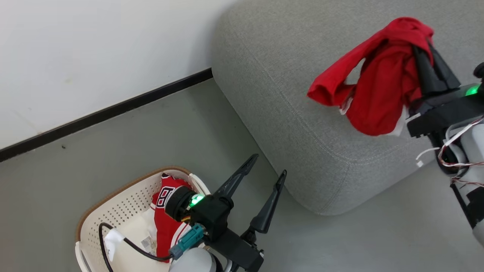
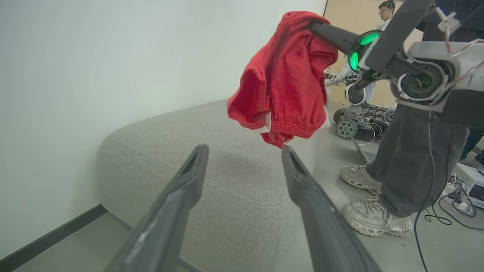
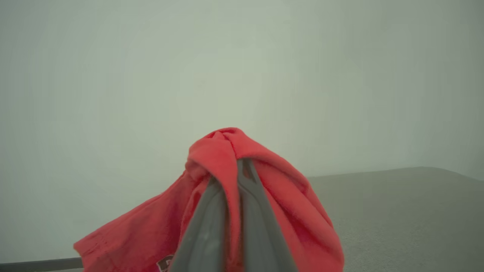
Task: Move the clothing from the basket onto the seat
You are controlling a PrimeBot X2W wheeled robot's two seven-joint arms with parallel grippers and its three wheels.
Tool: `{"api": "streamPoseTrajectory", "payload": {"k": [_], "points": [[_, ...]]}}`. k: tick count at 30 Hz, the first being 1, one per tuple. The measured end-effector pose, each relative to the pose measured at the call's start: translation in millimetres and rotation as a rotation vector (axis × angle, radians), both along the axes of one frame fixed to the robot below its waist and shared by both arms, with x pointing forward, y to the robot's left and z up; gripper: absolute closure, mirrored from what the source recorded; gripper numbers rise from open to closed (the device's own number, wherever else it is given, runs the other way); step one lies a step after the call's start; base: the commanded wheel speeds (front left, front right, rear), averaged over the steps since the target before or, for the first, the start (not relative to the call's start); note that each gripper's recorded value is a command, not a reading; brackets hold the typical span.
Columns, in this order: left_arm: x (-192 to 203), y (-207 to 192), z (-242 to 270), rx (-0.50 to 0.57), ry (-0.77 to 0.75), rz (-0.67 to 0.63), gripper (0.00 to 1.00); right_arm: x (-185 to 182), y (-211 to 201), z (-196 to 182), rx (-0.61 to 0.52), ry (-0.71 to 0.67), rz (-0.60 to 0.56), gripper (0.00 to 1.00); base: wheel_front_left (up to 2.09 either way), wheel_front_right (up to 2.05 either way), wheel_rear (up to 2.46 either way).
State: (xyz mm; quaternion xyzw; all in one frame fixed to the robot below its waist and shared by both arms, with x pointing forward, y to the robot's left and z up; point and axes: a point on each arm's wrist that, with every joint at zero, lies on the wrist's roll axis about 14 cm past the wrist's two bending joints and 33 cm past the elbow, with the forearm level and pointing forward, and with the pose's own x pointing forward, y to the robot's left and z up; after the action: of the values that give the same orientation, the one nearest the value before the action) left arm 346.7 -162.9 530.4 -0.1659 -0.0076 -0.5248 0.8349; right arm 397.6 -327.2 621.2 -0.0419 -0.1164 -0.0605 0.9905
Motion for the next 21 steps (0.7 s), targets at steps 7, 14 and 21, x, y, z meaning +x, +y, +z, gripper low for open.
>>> {"api": "streamPoseTrajectory", "payload": {"k": [7, 14, 21], "points": [[11, 8, -16, 0.008, 0.04, 0.024, 0.0, 19, -27, 7, -0.028, -0.001, -0.062, 1.0, 0.0, 0.0, 0.0], [27, 12, -29, 0.009, 0.056, 0.039, 0.0, 48, -51, 22, -0.072, -0.014, -0.106, 1.0, 0.0, 0.0, 0.0], [48, 10, -29, -0.017, 0.03, 0.037, 0.0, 77, -64, 17, -0.11, 0.005, -0.139, 1.0, 0.0, 0.0, 0.0]]}}
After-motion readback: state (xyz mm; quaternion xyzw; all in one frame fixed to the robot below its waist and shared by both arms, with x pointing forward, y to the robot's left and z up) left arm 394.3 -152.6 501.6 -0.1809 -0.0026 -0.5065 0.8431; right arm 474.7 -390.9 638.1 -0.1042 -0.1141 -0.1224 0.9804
